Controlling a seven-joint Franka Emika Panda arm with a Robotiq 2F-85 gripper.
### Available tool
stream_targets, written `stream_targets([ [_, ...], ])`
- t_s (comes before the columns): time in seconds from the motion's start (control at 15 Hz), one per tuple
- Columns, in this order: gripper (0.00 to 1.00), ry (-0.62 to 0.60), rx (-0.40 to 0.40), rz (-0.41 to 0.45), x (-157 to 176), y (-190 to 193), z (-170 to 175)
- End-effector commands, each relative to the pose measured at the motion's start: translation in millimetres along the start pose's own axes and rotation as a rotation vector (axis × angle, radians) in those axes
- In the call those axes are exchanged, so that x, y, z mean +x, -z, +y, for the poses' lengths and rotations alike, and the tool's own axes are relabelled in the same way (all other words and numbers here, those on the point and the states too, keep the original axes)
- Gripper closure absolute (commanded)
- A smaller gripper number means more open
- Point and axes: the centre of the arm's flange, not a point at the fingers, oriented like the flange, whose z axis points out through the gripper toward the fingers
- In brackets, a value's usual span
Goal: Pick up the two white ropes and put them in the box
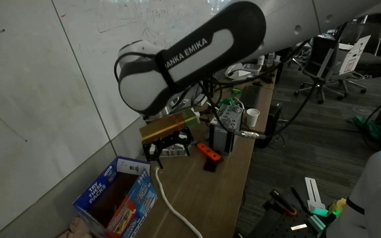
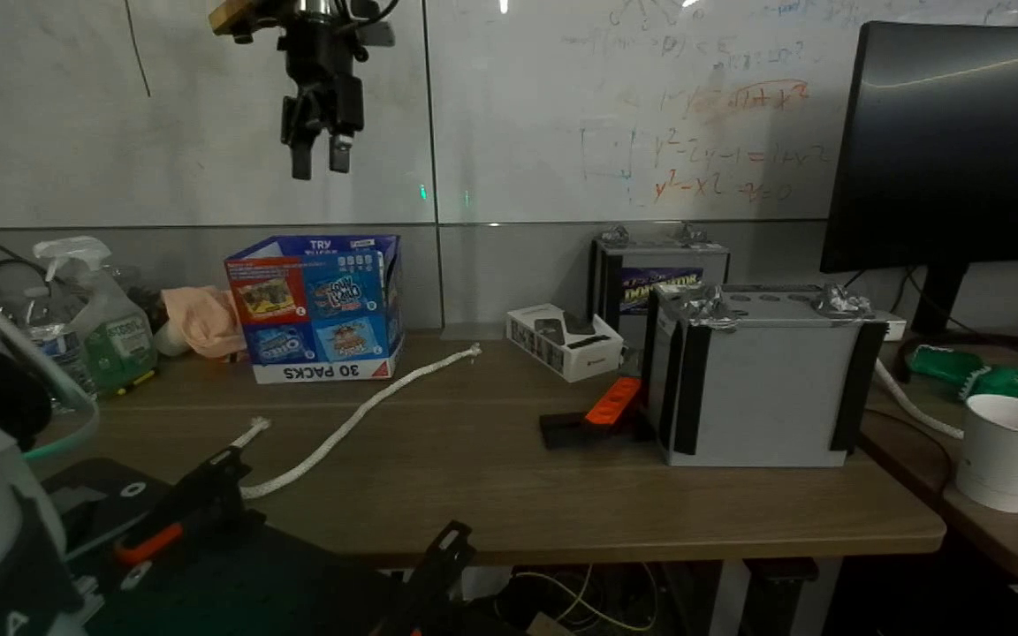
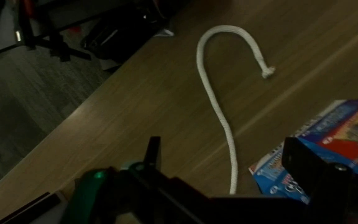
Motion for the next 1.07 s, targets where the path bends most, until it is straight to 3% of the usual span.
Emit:
stream_targets([
  [0.0, 0.00, 0.159, -0.066, 0.068, -4, -50, 25],
  [0.33, 0.00, 0.312, -0.014, 0.170, 29, -113, 20],
  [0.47, 0.00, 0.348, 0.042, 0.182, 34, -133, 19],
  [1.0, 0.00, 0.447, 0.100, 0.196, 40, -226, 5],
])
